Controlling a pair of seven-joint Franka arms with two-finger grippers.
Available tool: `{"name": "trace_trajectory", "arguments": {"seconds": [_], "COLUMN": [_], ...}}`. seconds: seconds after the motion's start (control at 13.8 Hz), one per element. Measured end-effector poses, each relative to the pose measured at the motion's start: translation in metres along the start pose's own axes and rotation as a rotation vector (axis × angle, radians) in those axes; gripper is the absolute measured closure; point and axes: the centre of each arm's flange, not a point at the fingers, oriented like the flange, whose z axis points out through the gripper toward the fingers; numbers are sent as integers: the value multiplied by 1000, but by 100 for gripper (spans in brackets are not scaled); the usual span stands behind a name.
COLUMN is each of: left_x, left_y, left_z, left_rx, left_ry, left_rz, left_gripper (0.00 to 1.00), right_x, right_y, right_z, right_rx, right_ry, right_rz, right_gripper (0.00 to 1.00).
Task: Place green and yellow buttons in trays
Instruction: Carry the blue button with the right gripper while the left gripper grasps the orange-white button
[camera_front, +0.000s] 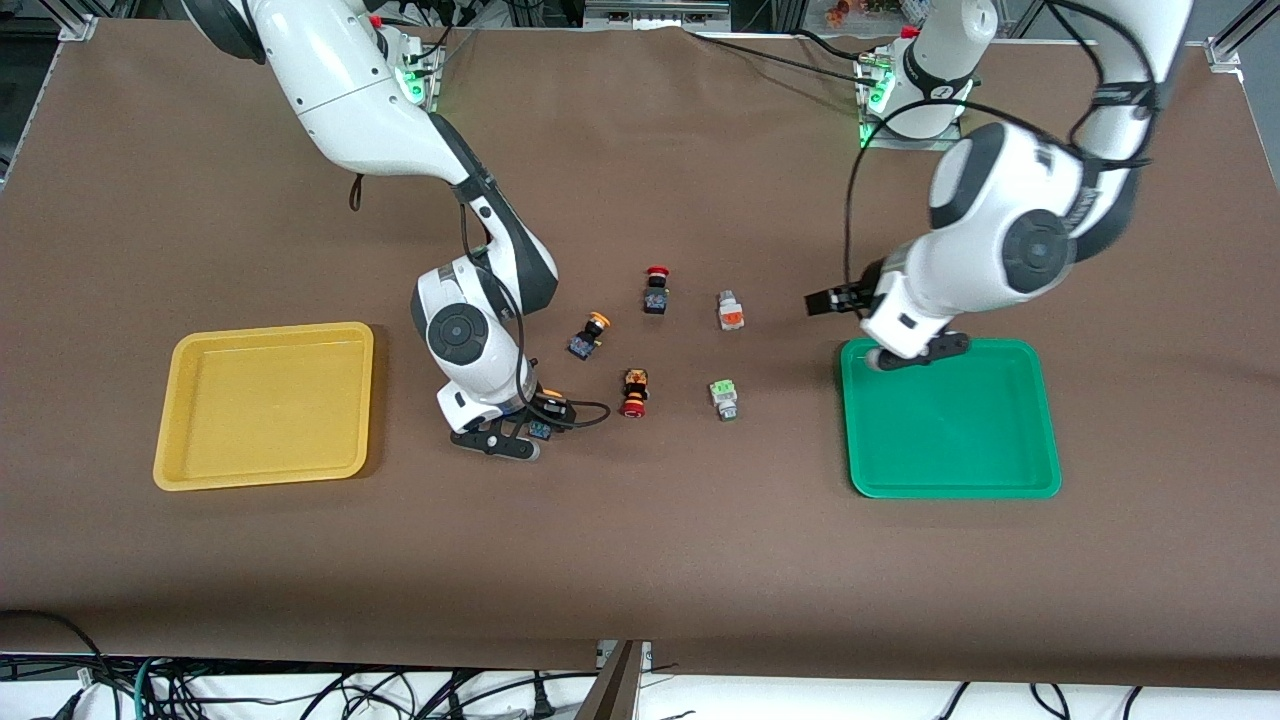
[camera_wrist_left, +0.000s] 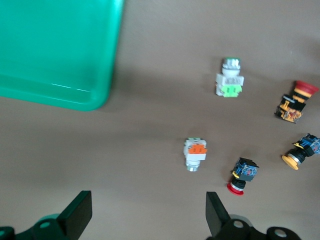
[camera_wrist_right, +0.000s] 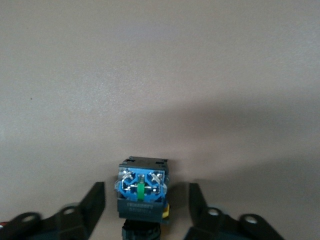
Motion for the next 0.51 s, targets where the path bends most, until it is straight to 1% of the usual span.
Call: {"name": "trace_trajectory", "arguments": {"seconds": [0.07,0.22,0.29,0.36,0.51], "left_x": [-12,-36,-45,-53,-65], "left_y": [13,38,49,56,64], "left_z": [15,32,39,50,81], "left_rx": [10,30,37,36,26], "left_ry": [-3,-7,-4,9,41], "left_rz": [0,-23,-27,-31,-28], "left_gripper": [0,0,0,0,0], "right_x": [-1,2,8,18,53], "right_y": [-1,-2,2,12,61], "right_z": [0,-4,-8,-16,-46], "right_rx": [1,5,1,-15,-66], "right_ry": [1,9,14,5,-59], "right_rz": [-3,-6,-9,-25,-104], "right_gripper": [41,60,60,60,60]}}
